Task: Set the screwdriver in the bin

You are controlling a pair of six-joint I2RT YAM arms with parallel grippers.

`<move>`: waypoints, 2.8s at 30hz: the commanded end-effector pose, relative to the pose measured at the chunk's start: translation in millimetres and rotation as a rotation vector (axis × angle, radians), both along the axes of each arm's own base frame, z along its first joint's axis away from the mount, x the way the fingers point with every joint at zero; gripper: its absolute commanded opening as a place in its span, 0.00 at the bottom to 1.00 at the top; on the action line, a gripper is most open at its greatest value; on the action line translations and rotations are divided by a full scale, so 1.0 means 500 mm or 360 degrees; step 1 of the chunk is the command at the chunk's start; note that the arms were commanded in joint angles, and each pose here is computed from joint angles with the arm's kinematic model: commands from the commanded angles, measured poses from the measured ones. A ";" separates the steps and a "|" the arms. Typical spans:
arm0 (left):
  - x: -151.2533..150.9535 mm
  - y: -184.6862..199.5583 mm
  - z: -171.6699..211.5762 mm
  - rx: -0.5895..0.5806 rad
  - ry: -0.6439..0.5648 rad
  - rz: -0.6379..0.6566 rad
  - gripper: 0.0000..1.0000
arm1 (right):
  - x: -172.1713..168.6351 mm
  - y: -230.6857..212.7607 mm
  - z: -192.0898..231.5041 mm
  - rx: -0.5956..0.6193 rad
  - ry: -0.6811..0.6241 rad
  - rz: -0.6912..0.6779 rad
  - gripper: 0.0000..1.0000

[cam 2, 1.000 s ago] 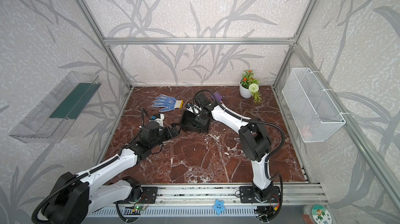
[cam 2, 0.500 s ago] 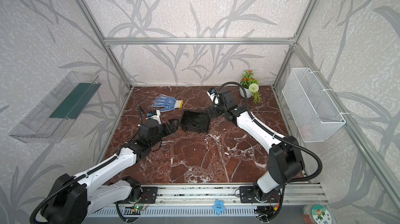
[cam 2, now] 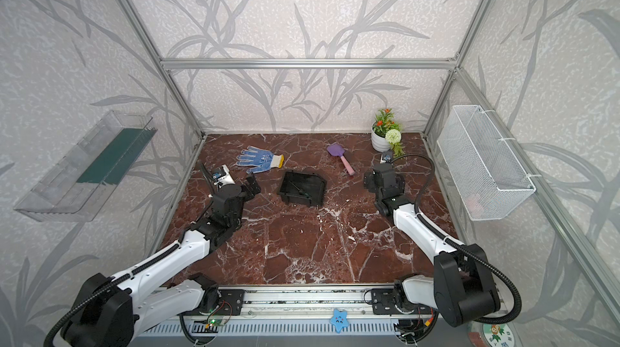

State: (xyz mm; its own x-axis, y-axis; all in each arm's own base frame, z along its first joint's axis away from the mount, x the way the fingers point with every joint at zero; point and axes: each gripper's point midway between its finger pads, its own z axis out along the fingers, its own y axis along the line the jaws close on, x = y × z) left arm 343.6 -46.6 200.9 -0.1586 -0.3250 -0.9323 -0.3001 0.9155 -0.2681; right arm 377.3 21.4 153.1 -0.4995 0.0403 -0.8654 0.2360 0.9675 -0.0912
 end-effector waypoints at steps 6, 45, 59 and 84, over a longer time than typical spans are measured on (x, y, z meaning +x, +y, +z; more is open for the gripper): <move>-0.082 0.162 0.021 0.0567 -0.0061 0.0588 0.99 | -0.052 -0.088 0.001 -0.0186 -0.0224 -0.0334 0.99; 0.039 0.191 -0.133 0.0772 0.0091 0.0417 0.99 | -0.053 -0.075 -0.042 -0.0276 -0.0479 -0.0250 0.99; 0.058 0.187 -0.186 0.0574 0.0145 0.0123 0.99 | -0.033 -0.047 -0.051 -0.0287 -0.0433 -0.0108 0.99; 0.081 0.207 -0.194 0.0537 0.0195 0.0152 0.99 | 0.036 -0.027 -0.119 -0.0075 -0.0326 0.0268 0.99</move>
